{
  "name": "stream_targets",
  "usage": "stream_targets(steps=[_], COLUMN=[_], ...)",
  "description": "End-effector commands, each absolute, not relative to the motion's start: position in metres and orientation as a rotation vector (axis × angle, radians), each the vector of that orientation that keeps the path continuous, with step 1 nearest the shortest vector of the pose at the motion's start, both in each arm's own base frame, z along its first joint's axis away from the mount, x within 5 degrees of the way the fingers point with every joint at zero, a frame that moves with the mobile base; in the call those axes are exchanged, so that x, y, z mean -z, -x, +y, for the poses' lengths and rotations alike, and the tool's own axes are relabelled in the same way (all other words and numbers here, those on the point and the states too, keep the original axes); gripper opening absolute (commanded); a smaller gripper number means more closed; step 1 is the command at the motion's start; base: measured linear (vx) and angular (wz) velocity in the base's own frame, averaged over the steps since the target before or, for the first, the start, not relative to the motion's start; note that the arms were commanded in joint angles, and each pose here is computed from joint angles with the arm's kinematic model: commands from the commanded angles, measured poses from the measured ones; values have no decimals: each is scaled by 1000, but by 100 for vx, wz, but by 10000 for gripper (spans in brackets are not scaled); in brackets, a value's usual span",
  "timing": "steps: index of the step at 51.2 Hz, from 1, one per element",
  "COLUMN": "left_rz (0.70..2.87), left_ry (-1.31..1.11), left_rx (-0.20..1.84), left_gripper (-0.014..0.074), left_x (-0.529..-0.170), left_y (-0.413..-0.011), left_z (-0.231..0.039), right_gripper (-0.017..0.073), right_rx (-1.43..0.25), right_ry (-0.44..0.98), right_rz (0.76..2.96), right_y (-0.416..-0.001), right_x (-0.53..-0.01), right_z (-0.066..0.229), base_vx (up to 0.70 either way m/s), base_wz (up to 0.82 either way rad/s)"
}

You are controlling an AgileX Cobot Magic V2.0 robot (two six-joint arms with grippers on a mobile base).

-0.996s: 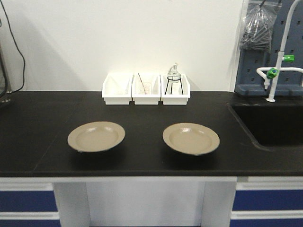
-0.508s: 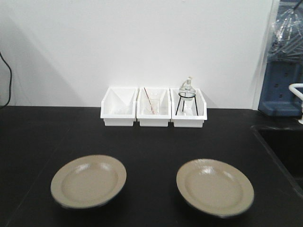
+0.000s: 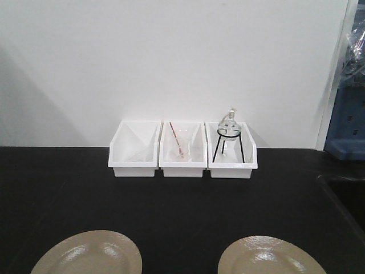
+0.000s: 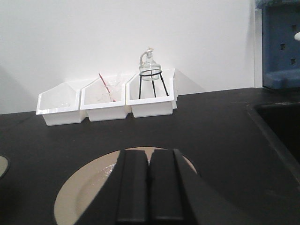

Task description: Arrange circular plates on left workspace

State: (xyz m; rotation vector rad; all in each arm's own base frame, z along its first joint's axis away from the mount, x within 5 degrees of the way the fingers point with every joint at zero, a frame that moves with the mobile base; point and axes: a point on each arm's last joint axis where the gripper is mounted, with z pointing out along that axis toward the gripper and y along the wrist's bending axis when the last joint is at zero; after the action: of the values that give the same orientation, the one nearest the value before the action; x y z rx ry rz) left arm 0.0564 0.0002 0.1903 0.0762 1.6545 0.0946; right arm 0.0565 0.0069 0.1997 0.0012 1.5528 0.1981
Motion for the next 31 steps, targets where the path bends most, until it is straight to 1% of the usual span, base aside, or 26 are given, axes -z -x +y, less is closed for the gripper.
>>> stream_targets(steps=[1,14,31], left_rz=[1571,1571,1571], left_ry=[-61,-61,-61], left_rx=[-92,-92,-92], left_gripper=[0,0,0], left_x=[-193,-193,-193], left_y=[-56,-56,-56], left_z=[1,1,1], right_gripper=[-4,-4,-4], right_rx=[-195,-195,-195], right_ry=[20,20,20], right_rz=[1482,1482,1482], right_y=[-56,-56,-56], right_x=[-200,-200,-200], right_z=[8,8,8], base_vx=[16,10,2], base_wz=[-6,-5,-2])
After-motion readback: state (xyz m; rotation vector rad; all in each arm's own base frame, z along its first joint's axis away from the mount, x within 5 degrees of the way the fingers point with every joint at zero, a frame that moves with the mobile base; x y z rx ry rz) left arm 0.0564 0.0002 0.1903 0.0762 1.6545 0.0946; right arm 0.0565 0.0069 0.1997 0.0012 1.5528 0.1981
